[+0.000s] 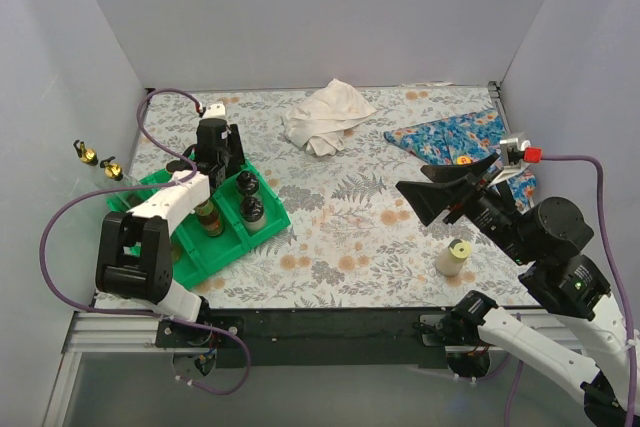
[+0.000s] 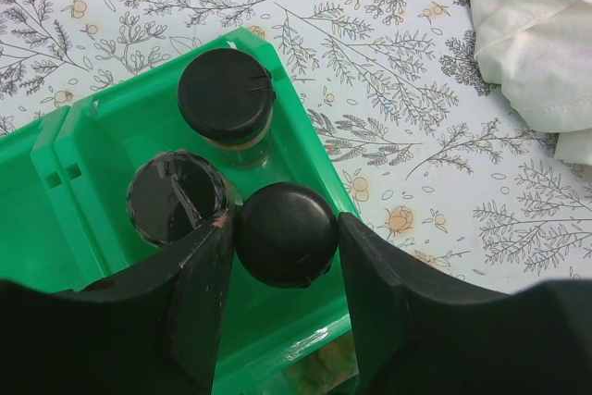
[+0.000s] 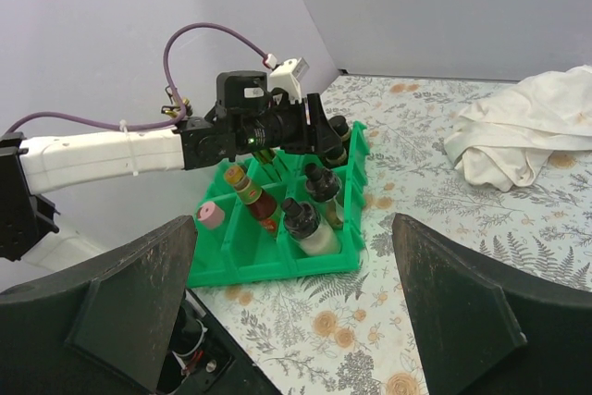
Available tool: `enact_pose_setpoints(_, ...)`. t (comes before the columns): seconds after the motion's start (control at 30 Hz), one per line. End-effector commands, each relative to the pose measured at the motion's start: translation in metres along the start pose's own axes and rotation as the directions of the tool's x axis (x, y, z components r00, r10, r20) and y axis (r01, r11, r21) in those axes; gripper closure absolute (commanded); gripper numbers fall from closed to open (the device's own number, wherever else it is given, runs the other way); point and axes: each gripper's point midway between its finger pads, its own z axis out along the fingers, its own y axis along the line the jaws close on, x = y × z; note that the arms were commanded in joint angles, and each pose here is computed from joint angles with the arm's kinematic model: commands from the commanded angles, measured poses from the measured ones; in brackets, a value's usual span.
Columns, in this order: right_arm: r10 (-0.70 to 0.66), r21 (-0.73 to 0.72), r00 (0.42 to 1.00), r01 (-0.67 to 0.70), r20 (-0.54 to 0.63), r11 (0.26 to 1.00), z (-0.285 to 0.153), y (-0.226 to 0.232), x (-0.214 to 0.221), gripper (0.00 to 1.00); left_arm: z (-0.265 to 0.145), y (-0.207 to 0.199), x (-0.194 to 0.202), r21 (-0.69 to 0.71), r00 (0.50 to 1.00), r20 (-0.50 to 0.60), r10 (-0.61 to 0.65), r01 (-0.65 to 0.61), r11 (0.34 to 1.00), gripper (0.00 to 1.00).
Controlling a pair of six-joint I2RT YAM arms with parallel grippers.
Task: Organize the condiment bottles
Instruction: Place the bottle in the storage box.
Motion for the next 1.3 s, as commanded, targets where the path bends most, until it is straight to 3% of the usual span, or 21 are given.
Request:
enact_pose_setpoints(0.0,-0.007,-0.031,0.997,0.009,0.073,0.999,-0.001,0.009,-0.021,0.05,0.001,0.001,-0.008,0.001,1.000,0.023,0.000,0.000,1.000,0.50)
enact_pose_setpoints(0.3,-0.027,-0.029,0.996,0.029,0.084,0.999,-0.002,0.010,-0.025,0.05,-0.002,0.003,-0.007,-0.010,1.000,0.016,0.003,-0.003,1.000,0.46)
enact_pose_setpoints(0.5,-0.034,-0.017,0.997,0.035,0.063,0.999,0.001,0.005,-0.017,0.04,-0.022,-0.003,-0.049,0.017,0.997,0.082,-0.014,0.012,1.000,0.37)
enact_pose_setpoints(0.57,-0.027,0.014,0.999,0.027,0.022,1.000,0.004,-0.003,-0.005,0.04,-0.034,-0.014,-0.079,0.064,0.991,0.132,-0.031,0.023,0.998,0.32)
enact_pose_setpoints(0.83,0.026,0.175,0.996,-0.011,-0.086,0.985,0.009,-0.035,0.026,0.06,-0.082,-0.062,-0.137,0.308,0.986,0.113,-0.122,0.082,0.948,0.18)
enact_pose_setpoints(0.87,0.031,0.223,0.995,-0.010,-0.092,0.975,0.007,-0.043,0.028,0.04,-0.091,-0.072,-0.139,0.364,0.986,0.093,-0.142,0.099,0.926,0.08)
enact_pose_setpoints(0.93,0.039,0.385,0.992,0.009,-0.117,0.923,-0.002,-0.072,0.032,0.01,-0.109,-0.080,-0.143,0.413,0.984,0.072,-0.165,0.121,0.903,0.02)
enact_pose_setpoints(1.0,0.010,0.515,0.987,0.073,-0.157,0.854,-0.013,-0.099,0.038,0.01,-0.124,-0.091,-0.136,0.477,0.985,0.016,-0.173,0.144,0.867,0.02)
enact_pose_setpoints(1.07,-0.015,0.582,0.983,0.121,-0.183,0.804,-0.020,-0.111,0.036,0.01,-0.142,-0.097,-0.130,0.523,0.985,-0.005,-0.175,0.151,0.839,0.02)
enact_pose_setpoints(1.2,-0.101,0.747,0.955,0.280,-0.277,0.603,-0.037,-0.152,0.030,0.01,-0.183,-0.109,-0.110,0.620,0.988,-0.046,-0.148,0.144,0.771,0.02)
enact_pose_setpoints(1.27,-0.139,0.771,0.938,0.341,-0.317,0.538,-0.042,-0.162,0.024,0.01,-0.200,-0.105,-0.101,0.625,0.990,-0.046,-0.137,0.135,0.769,0.02)
